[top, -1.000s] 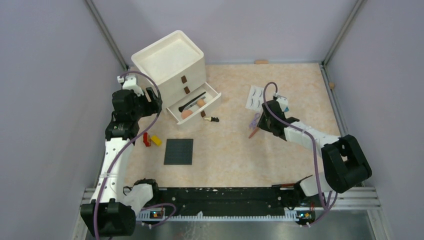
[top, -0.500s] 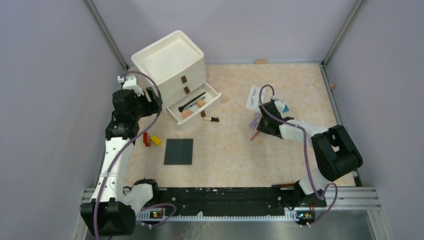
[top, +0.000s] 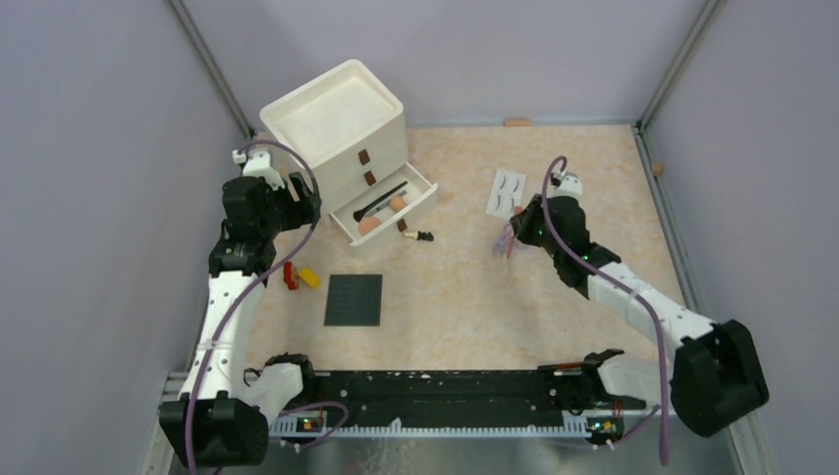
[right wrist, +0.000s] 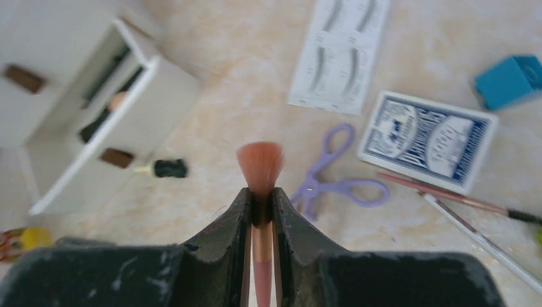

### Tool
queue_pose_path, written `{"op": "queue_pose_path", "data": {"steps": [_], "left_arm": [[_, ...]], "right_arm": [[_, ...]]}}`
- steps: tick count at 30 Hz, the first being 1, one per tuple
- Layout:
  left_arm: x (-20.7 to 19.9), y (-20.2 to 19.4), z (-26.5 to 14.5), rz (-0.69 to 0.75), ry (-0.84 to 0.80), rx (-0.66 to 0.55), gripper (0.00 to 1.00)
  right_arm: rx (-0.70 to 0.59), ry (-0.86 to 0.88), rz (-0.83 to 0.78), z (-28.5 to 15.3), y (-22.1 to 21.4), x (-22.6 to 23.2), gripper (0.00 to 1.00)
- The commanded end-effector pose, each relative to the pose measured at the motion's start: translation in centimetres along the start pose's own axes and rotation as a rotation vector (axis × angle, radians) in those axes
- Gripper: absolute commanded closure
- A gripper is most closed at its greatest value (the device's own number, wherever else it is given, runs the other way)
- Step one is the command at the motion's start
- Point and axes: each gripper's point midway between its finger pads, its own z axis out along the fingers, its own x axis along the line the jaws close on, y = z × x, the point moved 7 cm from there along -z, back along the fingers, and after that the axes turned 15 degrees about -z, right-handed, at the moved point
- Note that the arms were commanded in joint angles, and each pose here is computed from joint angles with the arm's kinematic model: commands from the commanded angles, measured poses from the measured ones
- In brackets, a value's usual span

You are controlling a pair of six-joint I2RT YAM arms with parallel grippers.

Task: Organize the makeup
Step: Pick up the makeup brush from the center of the board, then place the makeup brush in the drawer.

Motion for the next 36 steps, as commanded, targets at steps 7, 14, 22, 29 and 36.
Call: {"op": "queue_pose_path", "data": {"steps": [7,14,22,29,36], "left_arm": [[-0.3,0.8,0.0,0.004,-0.015,-0.038,0.23],[-0.4,0.8,-0.1,0.003,-0.021,-0.039,0.22],[-0.5,0.8,-0.2,0.004,-0.025,-0.041,0.22],[-0.6,0.8,-0.2,0.003,-0.034,-0.041,0.22],[-0.7,0.9,-0.4,0.004,-0.039,-0.045,0.22]], "right_arm": [[-0.552,1.147,-0.248,-9.9,3.9,8.5,1.0],[-0.604,1.407,-0.299,-12.7,3.7,9.6,1.0],[-0.589,1.384,-0.268,-11.7,3.8,10.4,1.0],[-0.459,0.551,-0.002,-1.6,5.1,11.6,1.0],[-0.221,0.293,0.403,6.2,3.9,15.6,1.0]]}}
